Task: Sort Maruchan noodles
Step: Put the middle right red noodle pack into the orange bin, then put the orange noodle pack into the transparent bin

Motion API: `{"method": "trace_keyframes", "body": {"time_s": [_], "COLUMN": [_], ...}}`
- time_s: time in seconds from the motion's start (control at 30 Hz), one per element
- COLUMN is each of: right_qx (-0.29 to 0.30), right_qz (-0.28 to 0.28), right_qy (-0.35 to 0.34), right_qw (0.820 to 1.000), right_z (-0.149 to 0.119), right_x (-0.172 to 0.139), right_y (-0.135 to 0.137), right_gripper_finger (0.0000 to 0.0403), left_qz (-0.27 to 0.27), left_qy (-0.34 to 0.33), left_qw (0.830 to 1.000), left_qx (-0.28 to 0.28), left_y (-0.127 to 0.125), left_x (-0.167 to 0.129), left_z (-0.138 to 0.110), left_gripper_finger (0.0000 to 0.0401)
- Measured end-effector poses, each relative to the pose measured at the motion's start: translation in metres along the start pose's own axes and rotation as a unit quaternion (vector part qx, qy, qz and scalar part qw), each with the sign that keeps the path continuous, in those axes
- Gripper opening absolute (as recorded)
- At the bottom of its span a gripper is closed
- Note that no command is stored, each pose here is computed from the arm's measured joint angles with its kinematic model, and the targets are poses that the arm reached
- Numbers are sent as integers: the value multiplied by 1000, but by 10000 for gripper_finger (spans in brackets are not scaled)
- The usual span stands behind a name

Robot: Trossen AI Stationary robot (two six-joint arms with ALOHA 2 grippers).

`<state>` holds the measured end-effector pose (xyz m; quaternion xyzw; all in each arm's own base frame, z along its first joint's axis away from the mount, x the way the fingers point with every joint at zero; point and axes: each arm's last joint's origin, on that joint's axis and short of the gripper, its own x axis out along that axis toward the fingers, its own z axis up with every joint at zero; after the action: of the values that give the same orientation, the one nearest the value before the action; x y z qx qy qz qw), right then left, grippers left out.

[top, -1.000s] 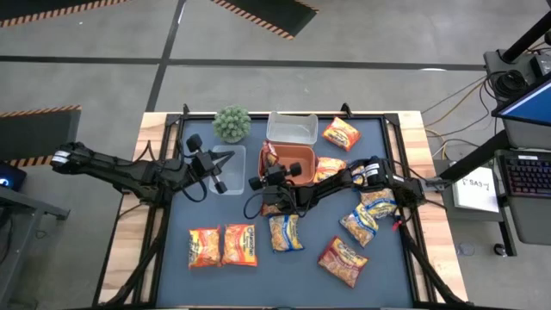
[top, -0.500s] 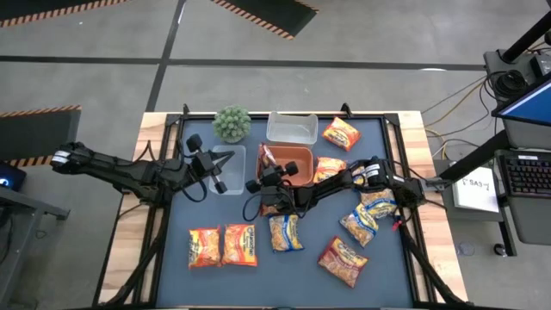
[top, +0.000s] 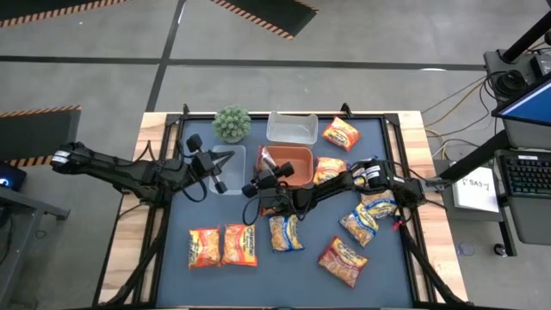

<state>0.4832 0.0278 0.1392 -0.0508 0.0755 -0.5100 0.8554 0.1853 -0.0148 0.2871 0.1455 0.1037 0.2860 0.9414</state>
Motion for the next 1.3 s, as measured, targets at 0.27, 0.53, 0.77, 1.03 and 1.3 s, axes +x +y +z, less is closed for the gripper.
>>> {"method": "trace_keyframes", "body": {"time_s": [0.27, 0.53, 0.77, 1.03, 1.3], "right_qx": [-7, -36, -83, -98, -106], "right_qz": [15, 10, 26, 209, 241], "right_qy": [-6, -15, -28, 116, 235], "right_qw": [1000, 999, 996, 966, 936], "right_z": [8, 26, 73, 113, 108], "right_x": [-5, -17, -56, -88, -119], "right_y": [5, 4, -6, -61, -125], "right_gripper_finger": [195, 194, 194, 194, 194], "left_qz": [0, 0, 0, 1, -61], "left_qy": [0, 0, 0, -9, -39], "left_qw": [1000, 1000, 1000, 1000, 993], "left_qx": [0, 0, 0, -24, -88], "left_y": [0, 0, 0, 0, -2], "left_x": [0, 0, 0, 0, 0], "left_z": [0, 0, 0, 2, 8], "left_gripper_finger": [0, 0, 0, 0, 0]}}
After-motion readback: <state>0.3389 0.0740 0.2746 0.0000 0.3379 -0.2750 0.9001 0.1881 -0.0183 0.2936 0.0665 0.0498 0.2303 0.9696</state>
